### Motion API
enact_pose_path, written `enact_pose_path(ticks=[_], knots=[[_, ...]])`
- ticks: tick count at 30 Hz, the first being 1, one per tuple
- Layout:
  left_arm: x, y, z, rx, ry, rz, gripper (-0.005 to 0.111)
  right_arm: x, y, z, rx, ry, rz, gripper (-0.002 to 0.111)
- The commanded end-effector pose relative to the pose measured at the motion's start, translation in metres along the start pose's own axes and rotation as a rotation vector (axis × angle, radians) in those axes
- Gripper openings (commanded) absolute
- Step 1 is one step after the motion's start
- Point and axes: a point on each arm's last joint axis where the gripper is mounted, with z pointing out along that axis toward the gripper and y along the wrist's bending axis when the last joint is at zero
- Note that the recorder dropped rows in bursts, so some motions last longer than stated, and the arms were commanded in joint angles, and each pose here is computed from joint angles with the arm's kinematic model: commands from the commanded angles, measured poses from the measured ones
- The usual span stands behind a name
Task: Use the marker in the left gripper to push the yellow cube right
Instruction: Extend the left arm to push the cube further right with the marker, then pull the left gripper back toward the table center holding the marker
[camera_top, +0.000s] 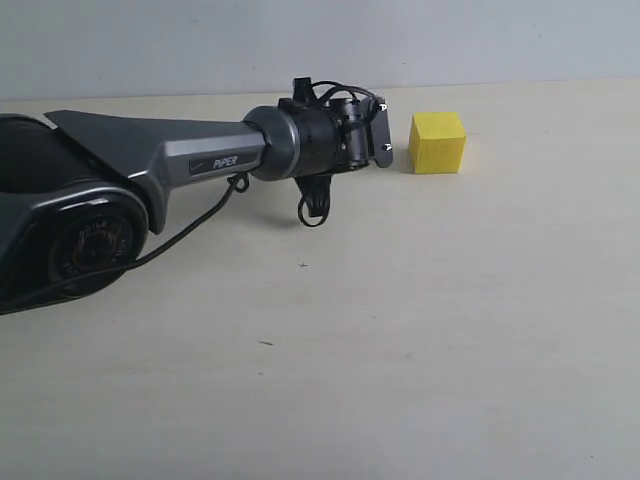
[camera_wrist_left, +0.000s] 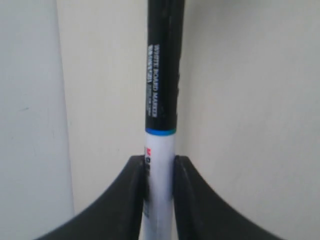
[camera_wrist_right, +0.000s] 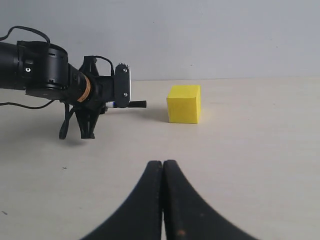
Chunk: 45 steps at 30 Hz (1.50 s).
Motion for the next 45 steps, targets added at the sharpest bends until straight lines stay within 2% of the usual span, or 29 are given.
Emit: enact_pose_path(ticks=[1,11,14,21,24,28,33,39,42,45], knots=[[0.009,0.009,0.004,-0.007,0.034,-0.036,0.000,0.001,0.000,0.000,-0.001,-0.007,-0.003,0.000],[0.015,0.014,0.010,-0.007,0.039,-0.026,0.000,0.001,0.000,0.000,-0.001,-0.007,-0.003,0.000],[0.010,0.013,0.009,-0.007,-0.002,-0.021,0.000,0.001,0.000,0.000,-0.001,-0.007,-0.003,0.000],[-0.023,-0.004,-0.010,0.014,-0.180,-0.036,0.000,0.001,0.000,0.000,-0.001,-0.007,-0.003,0.000],[-0.026,-0.005,-0.012,0.018,-0.203,-0.105,0.000,0.001,0.000,0.000,-0.001,-0.007,-0.003,0.000],[-0.027,-0.005,-0.012,0.019,-0.208,-0.112,0.000,0.001,0.000,0.000,-0.001,-0.007,-0.003,0.000],[-0.019,0.000,-0.013,0.007,-0.136,-0.114,0.000,0.001,0.000,0.000,-0.001,-0.007,-0.003,0.000],[0.005,0.019,-0.009,-0.006,0.001,-0.147,0.000,0.001,0.000,0.000,-0.001,-0.007,-0.003,0.000],[0.021,0.027,-0.006,0.022,0.086,-0.203,0.000,0.001,0.000,0.000,-0.001,-0.007,-0.003,0.000],[0.040,0.035,-0.006,0.061,0.195,-0.313,0.000,0.001,0.000,0.000,-0.001,-0.007,-0.003,0.000]])
